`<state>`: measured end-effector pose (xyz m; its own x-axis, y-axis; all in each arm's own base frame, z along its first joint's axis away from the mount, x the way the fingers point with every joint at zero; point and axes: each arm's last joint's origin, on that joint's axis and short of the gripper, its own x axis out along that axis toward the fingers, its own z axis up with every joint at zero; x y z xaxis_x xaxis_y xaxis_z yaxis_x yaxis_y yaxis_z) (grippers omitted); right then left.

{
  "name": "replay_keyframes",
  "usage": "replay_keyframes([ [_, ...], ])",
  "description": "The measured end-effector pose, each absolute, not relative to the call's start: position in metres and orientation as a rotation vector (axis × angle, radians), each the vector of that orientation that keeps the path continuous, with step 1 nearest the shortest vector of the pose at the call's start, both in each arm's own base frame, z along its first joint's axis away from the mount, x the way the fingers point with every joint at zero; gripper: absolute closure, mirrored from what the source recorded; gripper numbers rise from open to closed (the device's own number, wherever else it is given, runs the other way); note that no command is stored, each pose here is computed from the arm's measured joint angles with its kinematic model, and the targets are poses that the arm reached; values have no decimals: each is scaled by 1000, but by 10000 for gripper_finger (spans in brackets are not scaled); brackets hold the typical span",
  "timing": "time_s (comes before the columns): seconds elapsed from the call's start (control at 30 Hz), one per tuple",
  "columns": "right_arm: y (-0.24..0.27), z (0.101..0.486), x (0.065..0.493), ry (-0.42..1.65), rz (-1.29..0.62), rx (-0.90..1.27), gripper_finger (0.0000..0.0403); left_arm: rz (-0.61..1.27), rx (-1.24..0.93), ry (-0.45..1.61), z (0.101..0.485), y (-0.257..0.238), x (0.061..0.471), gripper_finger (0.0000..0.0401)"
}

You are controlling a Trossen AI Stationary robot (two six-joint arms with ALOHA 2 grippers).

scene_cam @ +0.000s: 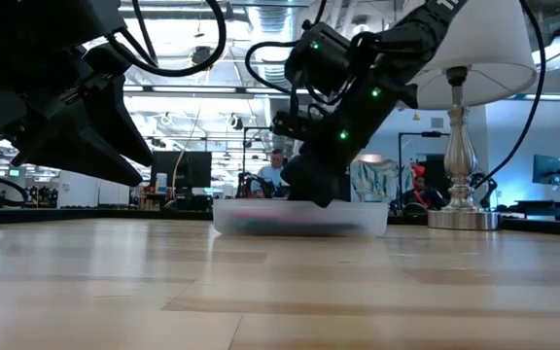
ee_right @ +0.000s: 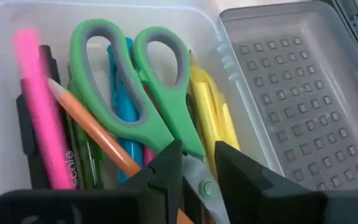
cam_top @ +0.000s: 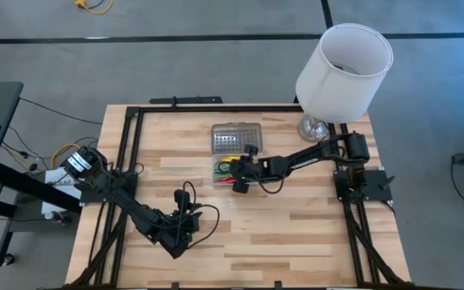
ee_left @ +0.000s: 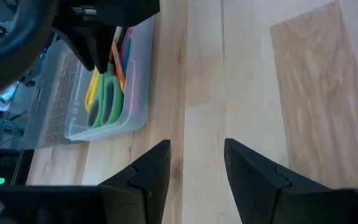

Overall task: Pick & place school supplies into a supply box
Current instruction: Close the gray supply box

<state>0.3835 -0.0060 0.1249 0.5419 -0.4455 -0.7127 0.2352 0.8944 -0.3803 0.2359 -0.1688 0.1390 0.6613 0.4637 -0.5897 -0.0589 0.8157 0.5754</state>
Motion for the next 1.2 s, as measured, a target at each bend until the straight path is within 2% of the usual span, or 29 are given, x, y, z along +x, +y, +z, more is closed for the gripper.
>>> replay_keyframes([
  [0.57,17,126,381,921,-310,-170,311,317,550,805,139,-168,235,255],
  [1.2,118,124,362,898,-70,-236,310,508,525,830,137,-149,229,255],
])
